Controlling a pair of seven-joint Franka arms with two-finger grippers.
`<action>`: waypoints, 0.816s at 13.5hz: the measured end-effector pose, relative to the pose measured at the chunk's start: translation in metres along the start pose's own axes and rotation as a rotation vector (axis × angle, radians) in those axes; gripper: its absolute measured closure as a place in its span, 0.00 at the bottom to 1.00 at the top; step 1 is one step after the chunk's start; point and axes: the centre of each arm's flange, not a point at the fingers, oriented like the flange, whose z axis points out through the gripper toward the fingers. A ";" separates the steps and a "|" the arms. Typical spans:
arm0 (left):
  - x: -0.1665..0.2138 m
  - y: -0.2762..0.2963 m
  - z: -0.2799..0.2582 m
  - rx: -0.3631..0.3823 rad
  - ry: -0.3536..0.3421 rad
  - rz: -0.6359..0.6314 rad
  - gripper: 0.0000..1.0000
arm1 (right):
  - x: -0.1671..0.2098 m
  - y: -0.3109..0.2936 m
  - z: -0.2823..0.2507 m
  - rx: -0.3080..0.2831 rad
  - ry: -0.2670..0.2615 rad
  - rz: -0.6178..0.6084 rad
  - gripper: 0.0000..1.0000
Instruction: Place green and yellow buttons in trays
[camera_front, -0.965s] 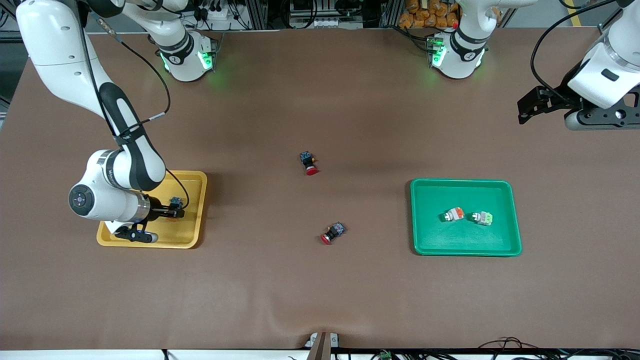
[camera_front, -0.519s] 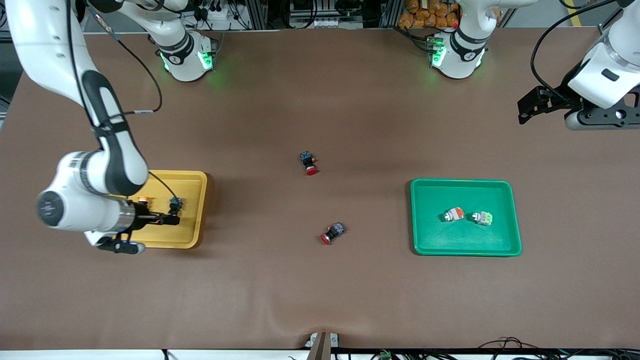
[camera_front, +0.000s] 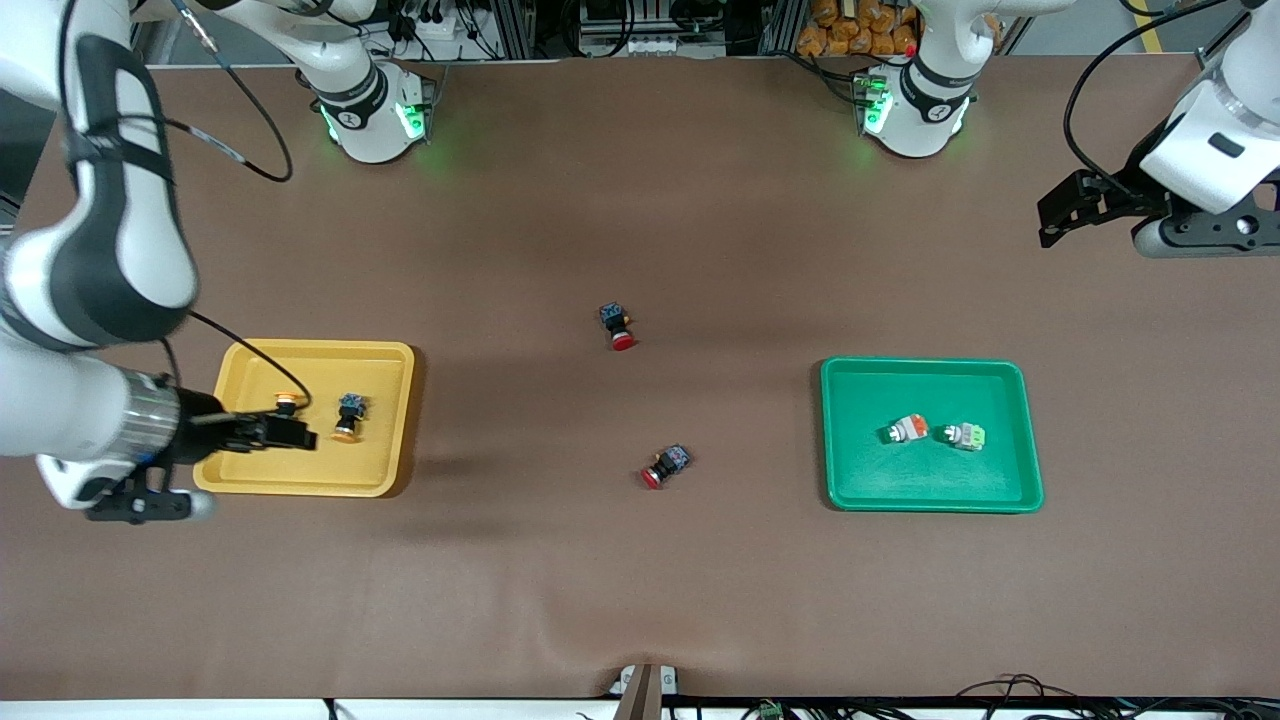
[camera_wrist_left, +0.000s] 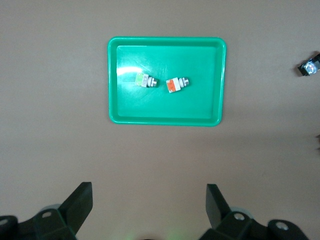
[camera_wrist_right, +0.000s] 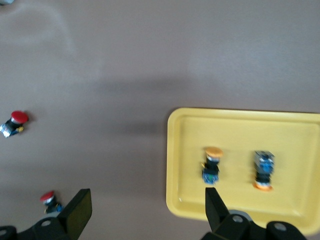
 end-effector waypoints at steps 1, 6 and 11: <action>0.000 0.000 -0.003 -0.001 0.006 0.000 0.00 | -0.005 -0.001 -0.019 -0.034 0.006 -0.011 0.00; 0.001 0.000 -0.001 0.000 0.002 0.000 0.00 | -0.069 -0.014 -0.121 -0.134 0.026 0.003 0.00; 0.002 0.000 0.000 0.000 0.000 0.001 0.00 | -0.123 -0.018 -0.167 -0.180 0.027 0.087 0.00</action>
